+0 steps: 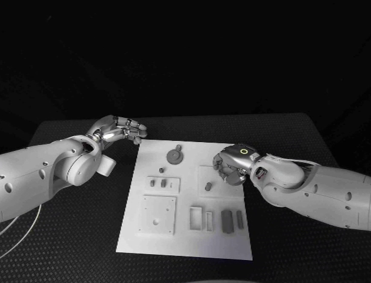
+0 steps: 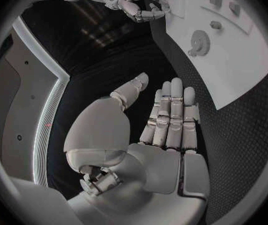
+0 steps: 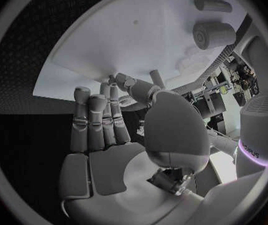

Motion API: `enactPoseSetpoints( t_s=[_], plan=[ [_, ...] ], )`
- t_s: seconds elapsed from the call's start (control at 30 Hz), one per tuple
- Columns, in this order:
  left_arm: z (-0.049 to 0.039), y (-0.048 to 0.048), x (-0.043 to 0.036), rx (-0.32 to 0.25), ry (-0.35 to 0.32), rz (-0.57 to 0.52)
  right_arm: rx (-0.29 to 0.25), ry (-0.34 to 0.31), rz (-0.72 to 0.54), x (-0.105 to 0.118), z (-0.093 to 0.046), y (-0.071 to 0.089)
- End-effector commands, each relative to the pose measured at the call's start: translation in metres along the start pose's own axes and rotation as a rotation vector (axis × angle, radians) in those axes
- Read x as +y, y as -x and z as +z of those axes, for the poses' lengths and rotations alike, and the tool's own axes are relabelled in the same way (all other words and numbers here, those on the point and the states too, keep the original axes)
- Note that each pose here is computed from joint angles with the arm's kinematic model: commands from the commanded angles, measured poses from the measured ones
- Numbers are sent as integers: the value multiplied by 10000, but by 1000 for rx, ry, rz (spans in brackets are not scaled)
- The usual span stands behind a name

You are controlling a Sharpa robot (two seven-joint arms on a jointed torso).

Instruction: Assemble the parts on the task board

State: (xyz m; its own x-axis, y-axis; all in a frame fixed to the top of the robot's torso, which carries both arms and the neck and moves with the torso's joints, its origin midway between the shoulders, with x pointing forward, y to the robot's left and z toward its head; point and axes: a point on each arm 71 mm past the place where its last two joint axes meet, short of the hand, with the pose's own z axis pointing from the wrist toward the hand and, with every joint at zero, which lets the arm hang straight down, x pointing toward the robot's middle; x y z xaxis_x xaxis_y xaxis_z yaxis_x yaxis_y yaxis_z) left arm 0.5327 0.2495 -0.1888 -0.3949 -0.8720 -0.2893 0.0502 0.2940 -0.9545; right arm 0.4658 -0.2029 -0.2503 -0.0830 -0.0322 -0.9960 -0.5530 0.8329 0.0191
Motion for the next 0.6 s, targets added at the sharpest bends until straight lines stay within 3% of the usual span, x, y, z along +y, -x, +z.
enactPoseSetpoints(
  t_s=[0.03,0.6],
  plan=[
    [1,-17,-12,14,-6,-11,27,4,-18,-4,-1,-28],
    [-1,-18,-13,15,-7,-11,23,5,-43,5,21,-52]
  ],
)
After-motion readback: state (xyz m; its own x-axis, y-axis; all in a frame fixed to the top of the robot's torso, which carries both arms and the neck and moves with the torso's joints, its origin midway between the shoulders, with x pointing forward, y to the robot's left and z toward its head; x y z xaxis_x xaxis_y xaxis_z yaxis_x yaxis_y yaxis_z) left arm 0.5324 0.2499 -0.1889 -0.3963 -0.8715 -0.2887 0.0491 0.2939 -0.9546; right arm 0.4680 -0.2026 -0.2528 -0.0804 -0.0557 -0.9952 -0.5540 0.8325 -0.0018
